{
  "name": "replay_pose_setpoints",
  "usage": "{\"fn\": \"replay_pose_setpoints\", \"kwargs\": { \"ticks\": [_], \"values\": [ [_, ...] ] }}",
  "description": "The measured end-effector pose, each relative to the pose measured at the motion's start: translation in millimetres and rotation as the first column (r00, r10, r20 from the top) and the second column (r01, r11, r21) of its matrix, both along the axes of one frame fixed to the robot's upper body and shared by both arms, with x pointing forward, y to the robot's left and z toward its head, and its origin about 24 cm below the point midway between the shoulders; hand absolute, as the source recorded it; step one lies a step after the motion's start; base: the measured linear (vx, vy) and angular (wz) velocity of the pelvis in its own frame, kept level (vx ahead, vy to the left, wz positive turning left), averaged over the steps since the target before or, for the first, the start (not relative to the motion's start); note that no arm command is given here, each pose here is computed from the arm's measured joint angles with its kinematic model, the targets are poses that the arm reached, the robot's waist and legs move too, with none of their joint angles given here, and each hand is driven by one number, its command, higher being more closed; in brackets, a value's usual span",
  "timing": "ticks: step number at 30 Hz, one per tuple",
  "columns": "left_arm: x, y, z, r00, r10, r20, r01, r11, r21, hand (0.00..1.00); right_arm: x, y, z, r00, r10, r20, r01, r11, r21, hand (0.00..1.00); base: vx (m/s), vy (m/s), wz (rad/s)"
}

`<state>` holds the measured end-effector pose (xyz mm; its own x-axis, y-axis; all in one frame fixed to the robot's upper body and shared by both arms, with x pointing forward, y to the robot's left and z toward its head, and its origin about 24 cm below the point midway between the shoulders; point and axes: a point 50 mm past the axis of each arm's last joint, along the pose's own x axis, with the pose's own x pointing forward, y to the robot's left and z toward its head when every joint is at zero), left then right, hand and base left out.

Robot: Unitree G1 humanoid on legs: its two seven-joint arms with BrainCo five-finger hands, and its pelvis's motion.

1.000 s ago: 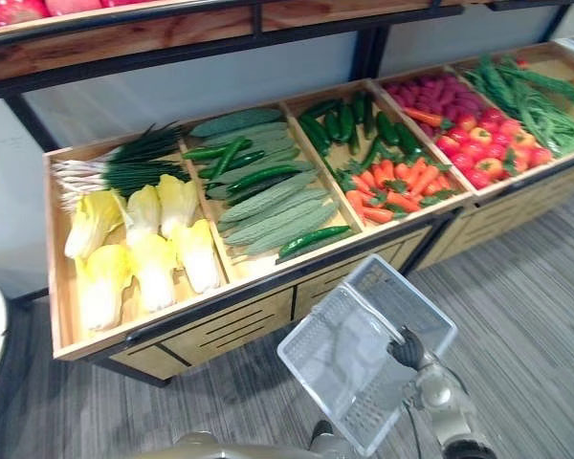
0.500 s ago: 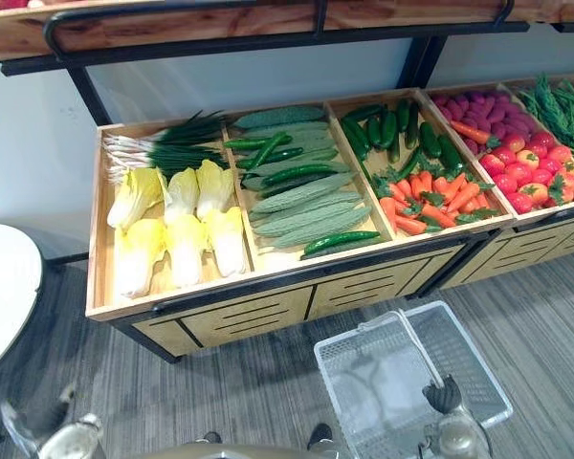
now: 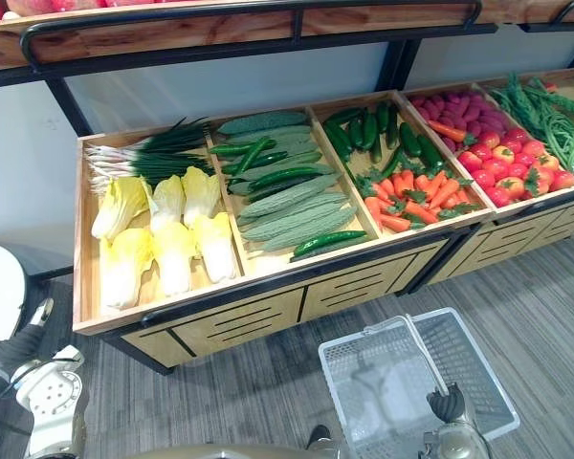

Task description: Pick vegetable in the basket

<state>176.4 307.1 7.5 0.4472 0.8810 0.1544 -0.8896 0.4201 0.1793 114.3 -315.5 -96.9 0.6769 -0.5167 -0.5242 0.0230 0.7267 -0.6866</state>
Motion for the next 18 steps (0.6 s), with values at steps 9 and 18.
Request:
{"fn": "replay_pose_setpoints", "kwargs": {
  "ticks": [9,18],
  "values": [
    [22.3,10.7,-21.5,0.977,-0.024,-0.214,0.015,0.999,-0.044,0.00,27.0,13.1,4.2,0.994,0.108,0.036,-0.108,0.994,-0.003,1.00,-0.01,-0.008,-0.15],
    [50.1,29.7,-7.5,0.976,0.016,-0.218,-0.040,0.994,-0.106,0.00,55.6,20.2,14.3,0.980,0.177,0.095,-0.174,0.984,-0.032,1.00,0.01,-0.016,-0.08]
  ]
}}
